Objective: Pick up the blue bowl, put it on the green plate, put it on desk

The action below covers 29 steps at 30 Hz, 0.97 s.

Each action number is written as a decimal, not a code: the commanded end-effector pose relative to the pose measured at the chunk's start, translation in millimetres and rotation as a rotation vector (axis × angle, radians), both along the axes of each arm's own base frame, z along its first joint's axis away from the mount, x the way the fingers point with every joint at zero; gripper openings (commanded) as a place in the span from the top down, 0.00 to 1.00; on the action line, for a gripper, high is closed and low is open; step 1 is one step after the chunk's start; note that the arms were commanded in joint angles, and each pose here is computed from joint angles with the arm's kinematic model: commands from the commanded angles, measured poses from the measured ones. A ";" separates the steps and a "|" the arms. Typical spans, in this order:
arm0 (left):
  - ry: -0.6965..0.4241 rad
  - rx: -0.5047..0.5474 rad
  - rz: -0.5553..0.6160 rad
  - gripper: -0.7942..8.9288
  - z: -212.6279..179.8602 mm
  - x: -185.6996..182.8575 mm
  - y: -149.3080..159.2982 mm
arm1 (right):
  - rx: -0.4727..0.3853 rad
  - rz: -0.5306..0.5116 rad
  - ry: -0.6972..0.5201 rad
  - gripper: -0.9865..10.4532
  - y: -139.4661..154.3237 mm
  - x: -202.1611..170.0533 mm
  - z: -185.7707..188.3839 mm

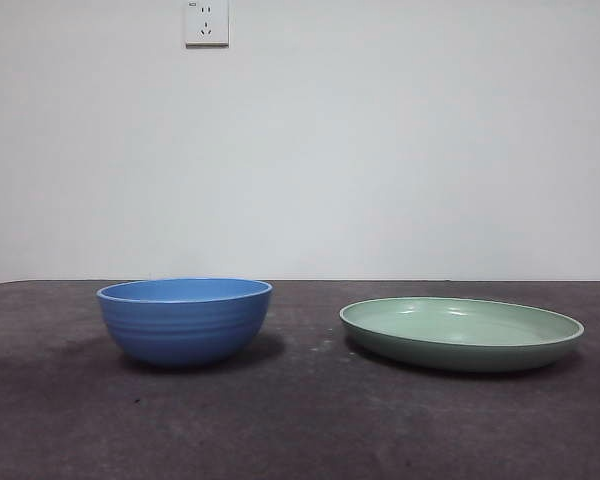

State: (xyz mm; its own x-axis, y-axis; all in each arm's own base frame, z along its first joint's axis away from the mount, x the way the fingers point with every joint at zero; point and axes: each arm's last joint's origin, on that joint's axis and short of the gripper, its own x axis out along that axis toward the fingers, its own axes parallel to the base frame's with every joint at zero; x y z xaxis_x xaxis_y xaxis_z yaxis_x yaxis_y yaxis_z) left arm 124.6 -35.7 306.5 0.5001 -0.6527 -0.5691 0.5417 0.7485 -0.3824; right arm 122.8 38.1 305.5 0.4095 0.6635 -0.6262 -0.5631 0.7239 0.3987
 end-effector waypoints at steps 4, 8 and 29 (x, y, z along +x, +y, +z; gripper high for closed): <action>-0.033 0.002 -0.016 0.60 5.3 1.3 -0.7 | 0.006 0.002 -0.013 0.57 0.6 1.4 5.3; -0.033 0.001 -0.015 0.50 5.4 1.3 -0.7 | 0.010 -0.004 -0.007 0.54 0.6 1.4 5.3; 0.028 0.121 0.069 0.50 13.3 49.1 -24.8 | 0.015 -0.010 -0.009 0.54 0.7 1.9 5.8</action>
State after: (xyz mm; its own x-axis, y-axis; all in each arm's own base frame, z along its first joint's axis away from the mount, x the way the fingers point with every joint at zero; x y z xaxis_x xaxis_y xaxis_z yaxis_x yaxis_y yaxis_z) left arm 167.7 -58.0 315.2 0.5140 -0.5510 -0.6574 0.4798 0.8200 -0.3121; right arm 123.1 38.1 305.8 0.4124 0.6640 -0.6238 -0.5566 0.7257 0.4044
